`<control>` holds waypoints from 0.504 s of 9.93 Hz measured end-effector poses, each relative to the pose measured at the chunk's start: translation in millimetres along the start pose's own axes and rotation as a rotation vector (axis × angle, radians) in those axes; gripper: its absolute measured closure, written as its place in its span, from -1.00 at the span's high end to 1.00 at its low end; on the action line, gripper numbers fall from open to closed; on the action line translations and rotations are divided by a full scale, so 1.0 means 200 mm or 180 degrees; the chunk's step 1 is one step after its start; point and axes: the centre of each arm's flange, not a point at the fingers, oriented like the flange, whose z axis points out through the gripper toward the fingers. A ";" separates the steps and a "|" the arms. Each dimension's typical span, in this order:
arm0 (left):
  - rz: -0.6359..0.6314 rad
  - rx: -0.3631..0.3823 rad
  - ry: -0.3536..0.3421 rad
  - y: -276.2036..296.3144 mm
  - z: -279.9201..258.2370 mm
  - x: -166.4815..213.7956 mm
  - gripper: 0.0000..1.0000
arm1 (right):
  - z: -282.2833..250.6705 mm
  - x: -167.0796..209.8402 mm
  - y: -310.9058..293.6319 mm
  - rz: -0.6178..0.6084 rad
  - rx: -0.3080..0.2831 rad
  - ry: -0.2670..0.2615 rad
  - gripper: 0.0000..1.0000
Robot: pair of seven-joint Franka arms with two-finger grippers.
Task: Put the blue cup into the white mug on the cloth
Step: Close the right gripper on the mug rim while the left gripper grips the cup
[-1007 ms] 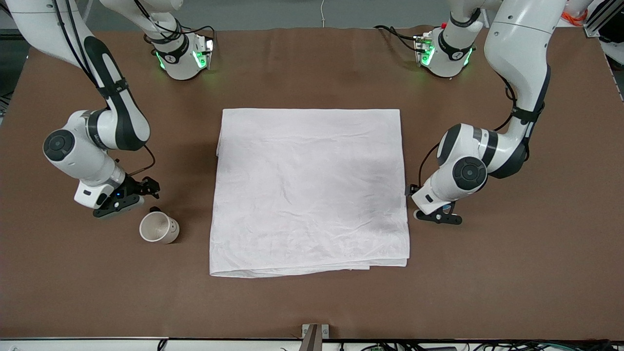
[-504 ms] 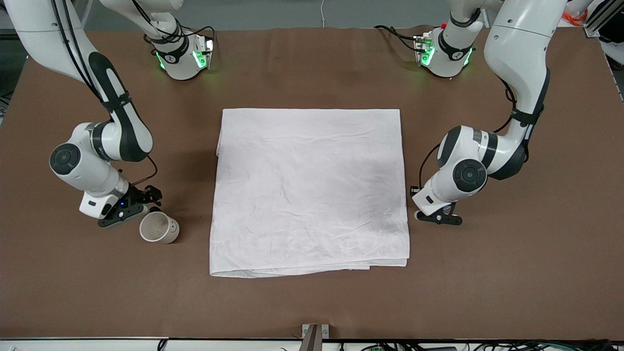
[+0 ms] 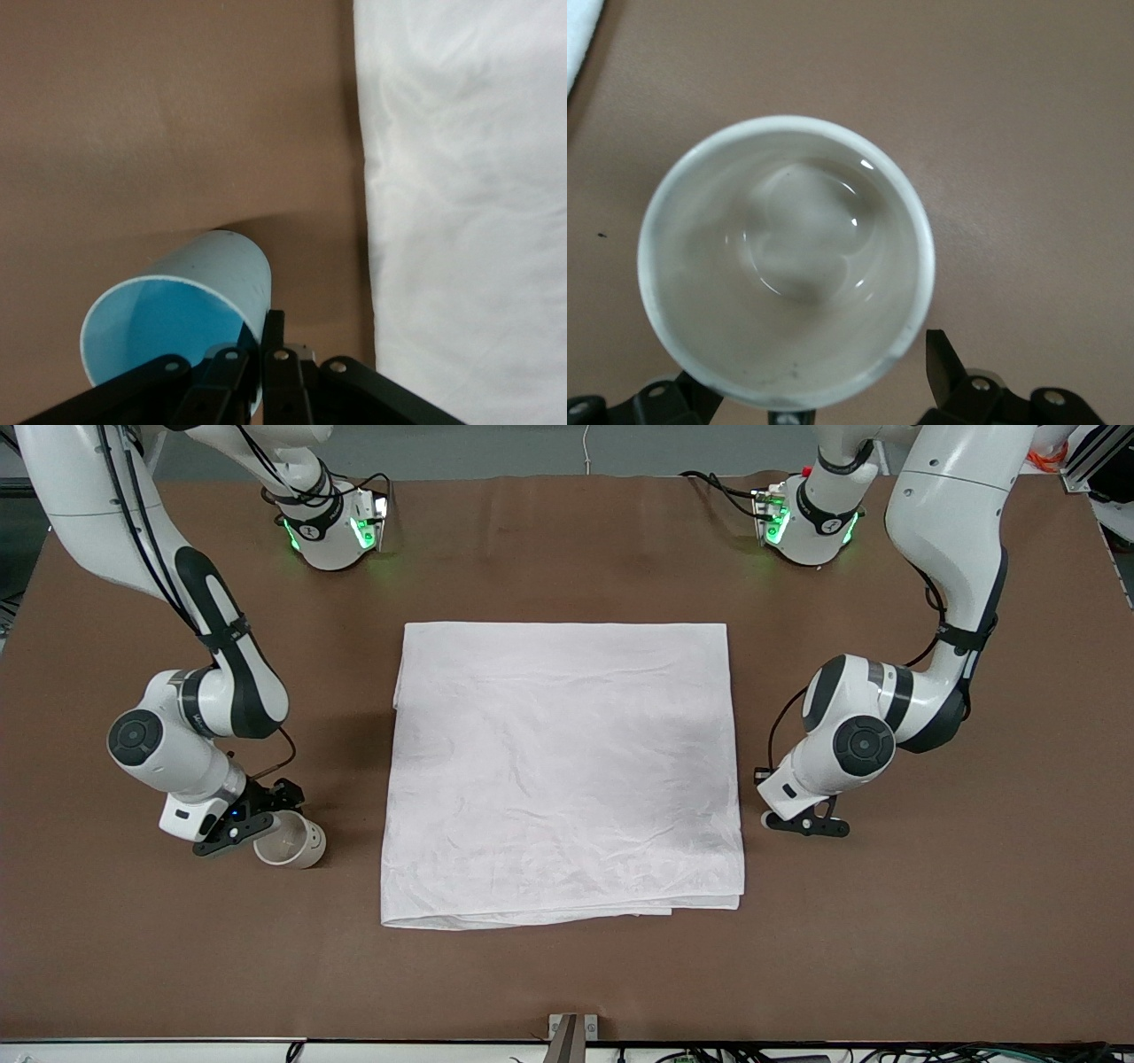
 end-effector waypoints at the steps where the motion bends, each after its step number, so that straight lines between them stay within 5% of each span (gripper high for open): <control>1: -0.0001 0.0000 0.0050 0.00 -0.09 0.03 -0.93 | 0.00 0.01 -0.01 -0.0011 -0.0001 0.0005 0.83; 4: -0.0023 0.0023 0.0113 -0.01 -0.46 0.09 -0.93 | 0.00 0.01 -0.01 -0.0016 -0.0001 0.0006 0.44; 5: -0.0024 0.0021 0.0137 -0.01 -0.51 0.10 -0.93 | 0.00 0.01 -0.01 -0.0015 0.0000 0.0002 0.07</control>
